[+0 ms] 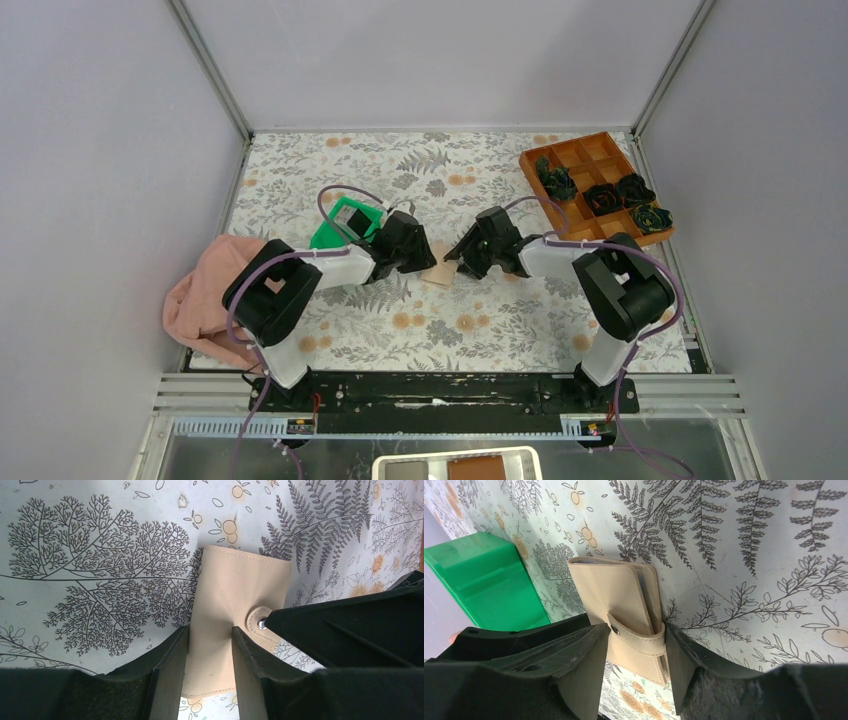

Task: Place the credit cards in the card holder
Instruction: Close the card holder at the center of the board.

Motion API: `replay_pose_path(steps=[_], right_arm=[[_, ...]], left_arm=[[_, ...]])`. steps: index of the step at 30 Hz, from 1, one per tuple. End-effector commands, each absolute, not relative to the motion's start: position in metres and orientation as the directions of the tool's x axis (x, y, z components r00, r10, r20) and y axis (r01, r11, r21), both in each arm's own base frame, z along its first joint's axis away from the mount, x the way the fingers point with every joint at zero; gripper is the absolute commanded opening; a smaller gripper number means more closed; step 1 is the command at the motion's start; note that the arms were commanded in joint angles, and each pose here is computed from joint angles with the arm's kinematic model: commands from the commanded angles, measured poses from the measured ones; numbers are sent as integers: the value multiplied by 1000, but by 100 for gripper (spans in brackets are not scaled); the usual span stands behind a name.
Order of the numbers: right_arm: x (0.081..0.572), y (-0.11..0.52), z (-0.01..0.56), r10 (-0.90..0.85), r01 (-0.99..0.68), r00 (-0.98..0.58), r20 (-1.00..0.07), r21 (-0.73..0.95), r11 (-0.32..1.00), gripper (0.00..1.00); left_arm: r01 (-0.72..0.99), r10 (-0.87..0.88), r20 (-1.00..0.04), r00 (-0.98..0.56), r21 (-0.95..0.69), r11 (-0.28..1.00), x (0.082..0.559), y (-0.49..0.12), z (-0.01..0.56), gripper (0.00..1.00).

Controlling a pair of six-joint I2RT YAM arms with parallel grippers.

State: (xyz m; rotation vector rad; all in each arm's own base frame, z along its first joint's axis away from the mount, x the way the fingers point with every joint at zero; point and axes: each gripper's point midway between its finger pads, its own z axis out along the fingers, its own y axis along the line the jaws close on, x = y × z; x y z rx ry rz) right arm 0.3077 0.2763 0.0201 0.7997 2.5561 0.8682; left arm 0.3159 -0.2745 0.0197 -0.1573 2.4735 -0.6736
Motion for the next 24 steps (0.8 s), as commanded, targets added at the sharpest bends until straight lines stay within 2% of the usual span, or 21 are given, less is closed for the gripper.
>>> replay_pose_path(steps=[1, 24], right_arm=[[270, 253, -30, 571, 486, -817, -77, 442, 754, 54], [257, 247, -47, 563, 508, -825, -38, 386, 770, 48]], left_arm=[[-9, -177, -408, -896, -381, 925, 289, -251, -26, 45], [-5, -171, -395, -903, -386, 922, 290, -255, -31, 44]])
